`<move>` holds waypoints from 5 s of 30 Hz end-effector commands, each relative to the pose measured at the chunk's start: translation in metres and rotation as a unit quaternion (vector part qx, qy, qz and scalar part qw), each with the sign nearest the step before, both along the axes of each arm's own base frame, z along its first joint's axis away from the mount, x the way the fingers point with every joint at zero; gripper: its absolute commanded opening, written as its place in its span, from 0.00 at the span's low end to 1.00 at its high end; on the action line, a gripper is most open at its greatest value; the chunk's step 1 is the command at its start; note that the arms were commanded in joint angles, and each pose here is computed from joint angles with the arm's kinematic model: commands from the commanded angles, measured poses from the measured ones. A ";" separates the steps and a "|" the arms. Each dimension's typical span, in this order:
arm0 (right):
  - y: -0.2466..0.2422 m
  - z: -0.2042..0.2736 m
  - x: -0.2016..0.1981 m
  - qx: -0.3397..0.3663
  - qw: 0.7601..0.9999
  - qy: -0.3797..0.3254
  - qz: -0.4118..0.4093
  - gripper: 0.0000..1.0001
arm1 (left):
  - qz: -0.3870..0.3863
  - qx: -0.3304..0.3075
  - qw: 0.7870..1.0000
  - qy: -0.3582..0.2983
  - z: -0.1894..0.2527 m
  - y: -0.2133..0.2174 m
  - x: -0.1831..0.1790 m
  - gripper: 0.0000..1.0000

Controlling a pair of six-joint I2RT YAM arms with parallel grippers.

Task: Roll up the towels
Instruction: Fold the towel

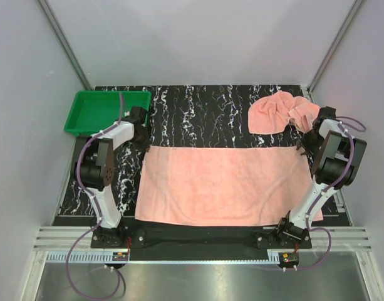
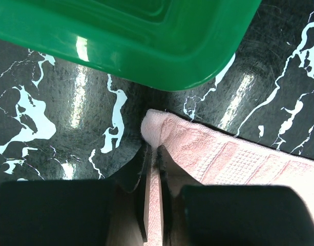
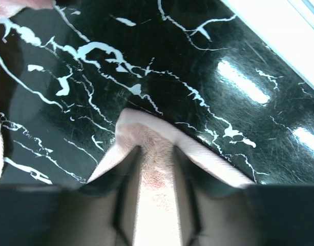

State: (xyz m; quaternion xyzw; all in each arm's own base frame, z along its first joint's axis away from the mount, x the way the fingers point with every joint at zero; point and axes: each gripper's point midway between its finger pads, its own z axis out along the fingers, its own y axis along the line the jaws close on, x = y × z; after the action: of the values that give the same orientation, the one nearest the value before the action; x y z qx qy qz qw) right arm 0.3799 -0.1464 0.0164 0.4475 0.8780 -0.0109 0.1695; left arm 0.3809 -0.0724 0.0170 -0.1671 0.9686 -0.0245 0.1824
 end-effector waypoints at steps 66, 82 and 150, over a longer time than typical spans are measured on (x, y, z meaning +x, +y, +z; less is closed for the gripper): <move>0.030 0.039 -0.119 0.102 0.964 -0.144 -0.199 1.00 | 0.205 -0.110 0.920 -0.316 0.107 0.048 -0.165 0.63; 0.006 0.176 -0.101 0.004 0.902 -0.383 -0.201 0.99 | 0.138 0.006 0.889 -0.437 0.235 0.077 -0.132 0.92; 0.011 0.033 -0.019 0.024 0.995 -0.094 -0.002 0.68 | 0.182 -0.045 0.959 -0.211 0.061 0.067 -0.066 0.00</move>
State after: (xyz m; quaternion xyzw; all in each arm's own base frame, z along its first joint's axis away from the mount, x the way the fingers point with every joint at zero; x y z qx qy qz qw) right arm 0.3550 -0.1379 0.0657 0.4655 0.8449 0.0578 0.2571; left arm 0.3016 -0.0036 0.0698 -0.3386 0.8717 -0.0498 0.3508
